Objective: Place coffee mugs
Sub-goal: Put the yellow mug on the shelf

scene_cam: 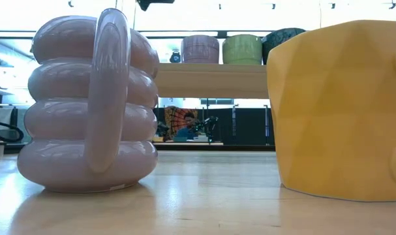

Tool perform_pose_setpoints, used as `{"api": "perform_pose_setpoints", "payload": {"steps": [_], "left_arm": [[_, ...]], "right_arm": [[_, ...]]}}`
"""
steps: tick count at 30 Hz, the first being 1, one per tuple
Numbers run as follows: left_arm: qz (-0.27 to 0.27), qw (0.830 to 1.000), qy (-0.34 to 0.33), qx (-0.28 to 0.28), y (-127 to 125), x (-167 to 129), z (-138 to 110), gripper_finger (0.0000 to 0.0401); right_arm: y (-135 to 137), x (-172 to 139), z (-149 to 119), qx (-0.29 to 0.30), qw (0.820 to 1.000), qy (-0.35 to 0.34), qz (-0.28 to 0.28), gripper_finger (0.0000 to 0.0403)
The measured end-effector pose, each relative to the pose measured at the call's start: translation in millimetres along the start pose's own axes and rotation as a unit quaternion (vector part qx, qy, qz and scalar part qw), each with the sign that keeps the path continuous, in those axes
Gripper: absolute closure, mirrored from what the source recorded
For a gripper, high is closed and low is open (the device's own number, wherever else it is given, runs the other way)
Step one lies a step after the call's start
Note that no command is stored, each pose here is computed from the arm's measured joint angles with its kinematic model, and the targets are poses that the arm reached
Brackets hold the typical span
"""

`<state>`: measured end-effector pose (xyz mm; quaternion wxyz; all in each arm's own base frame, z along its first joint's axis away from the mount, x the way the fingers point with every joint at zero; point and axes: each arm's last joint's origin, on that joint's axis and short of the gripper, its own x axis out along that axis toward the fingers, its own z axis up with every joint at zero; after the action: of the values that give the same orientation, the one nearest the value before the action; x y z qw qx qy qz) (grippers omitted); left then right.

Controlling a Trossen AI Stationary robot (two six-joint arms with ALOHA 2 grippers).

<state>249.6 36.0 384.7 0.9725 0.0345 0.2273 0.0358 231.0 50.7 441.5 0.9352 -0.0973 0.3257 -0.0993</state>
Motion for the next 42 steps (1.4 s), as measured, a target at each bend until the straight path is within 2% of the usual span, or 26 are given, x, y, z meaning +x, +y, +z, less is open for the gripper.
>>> {"api": "perform_pose_setpoints", "payload": {"steps": [7, 14, 18, 21, 25, 33, 37, 42], "left_arm": [[0.009, 0.999, -0.035, -0.009, -7, -16, -29, 0.0253], [0.002, 0.998, -0.053, -0.037, -15, -29, -62, 0.0253], [-0.005, 0.997, -0.062, -0.051, -24, -29, -91, 0.0253], [0.006, 0.995, -0.085, -0.053, -29, -31, -109, 0.0253], [0.002, 0.990, -0.131, -0.047, -33, -37, -125, 0.0253], [0.003, 0.984, -0.180, -0.014, -38, -32, -157, 0.0253], [-0.004, 0.981, -0.196, -0.010, -42, -25, -176, 0.0253], [-0.017, 0.971, -0.238, 0.003, -48, -23, -194, 0.0252]], "right_arm": [[2, -5, -21, 0.022, 0.999, -0.036, 0.003, 0.0263], [10, -8, -45, 0.059, 0.994, -0.082, 0.029, 0.0263], [24, 1, -54, 0.061, 0.995, -0.068, 0.041, 0.0263], [35, 8, -56, 0.049, 0.997, -0.057, 0.027, 0.0263], [44, 8, -58, 0.030, 0.998, -0.058, 0.002, 0.0263], [43, 11, -87, 0.058, 0.993, -0.062, -0.076, 0.0263], [46, 18, -99, 0.083, 0.992, -0.062, -0.067, 0.0263], [55, 24, -91, 0.116, 0.991, -0.063, -0.030, 0.0263]]}}
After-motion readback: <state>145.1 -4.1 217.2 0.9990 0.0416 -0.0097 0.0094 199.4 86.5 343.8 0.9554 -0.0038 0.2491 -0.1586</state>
